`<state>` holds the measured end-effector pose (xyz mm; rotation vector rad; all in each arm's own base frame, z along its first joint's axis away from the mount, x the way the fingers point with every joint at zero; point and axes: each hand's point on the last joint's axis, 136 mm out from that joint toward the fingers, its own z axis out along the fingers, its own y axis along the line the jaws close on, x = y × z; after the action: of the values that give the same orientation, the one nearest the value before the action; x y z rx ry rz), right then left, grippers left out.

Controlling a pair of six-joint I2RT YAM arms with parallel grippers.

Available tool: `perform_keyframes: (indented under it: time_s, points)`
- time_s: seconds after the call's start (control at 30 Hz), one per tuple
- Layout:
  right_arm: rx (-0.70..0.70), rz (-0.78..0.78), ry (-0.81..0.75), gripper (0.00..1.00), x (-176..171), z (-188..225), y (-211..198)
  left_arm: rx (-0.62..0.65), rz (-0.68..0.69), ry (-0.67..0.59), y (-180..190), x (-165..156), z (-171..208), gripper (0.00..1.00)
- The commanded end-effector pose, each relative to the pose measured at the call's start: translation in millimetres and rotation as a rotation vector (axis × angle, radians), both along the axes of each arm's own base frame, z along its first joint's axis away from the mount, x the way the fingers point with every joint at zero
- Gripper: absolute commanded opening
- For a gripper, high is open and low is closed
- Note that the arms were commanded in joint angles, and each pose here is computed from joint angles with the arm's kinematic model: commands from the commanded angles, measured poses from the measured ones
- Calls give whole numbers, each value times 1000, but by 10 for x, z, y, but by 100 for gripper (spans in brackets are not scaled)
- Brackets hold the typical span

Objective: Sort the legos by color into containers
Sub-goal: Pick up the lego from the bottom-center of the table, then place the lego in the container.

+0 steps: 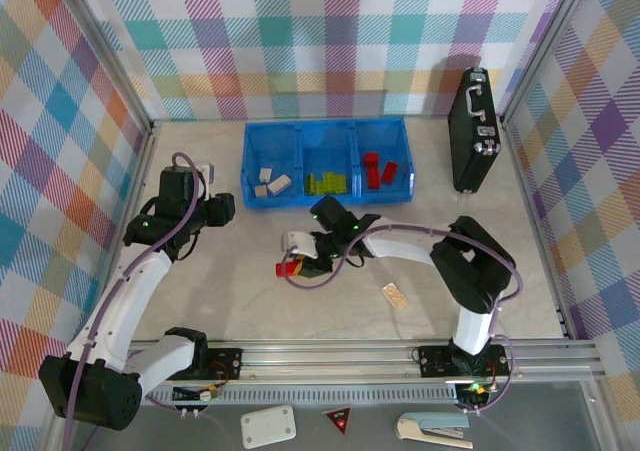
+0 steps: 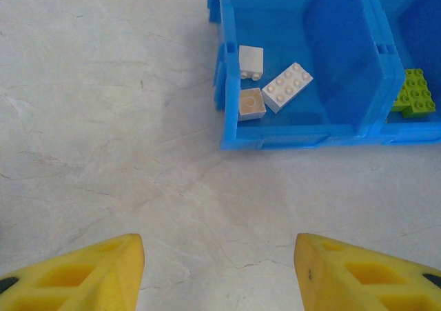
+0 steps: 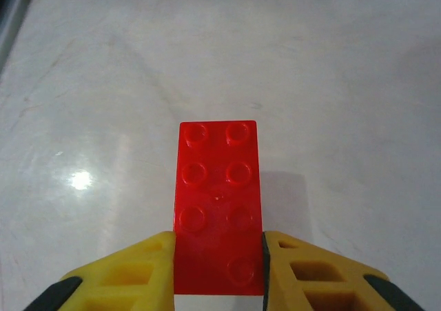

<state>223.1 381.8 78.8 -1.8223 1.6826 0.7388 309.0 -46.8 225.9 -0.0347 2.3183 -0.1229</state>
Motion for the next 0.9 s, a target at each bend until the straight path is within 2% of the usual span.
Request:
perform_keyframes:
  time_s: [0.0, 0.23, 0.47, 0.57, 0.87]
  points:
    - [57, -152, -14, 20, 313, 257, -154, 12, 15, -8, 68, -34, 35, 60]
    - [95, -426, 2, 13, 838, 540, -625, 11, 15, -10, 66, -28, 44, 60]
    - [111, -805, 89, 2, 1445, 725, -1177, 14, 14, -7, 68, -26, 31, 60]
    - [136, -911, 119, 0, 1604, 784, -1357, 16, 16, -6, 72, -27, 29, 60]
    - [212, -1071, 141, 0, 1887, 958, -1636, 17, 17, -7, 76, -25, 31, 60]
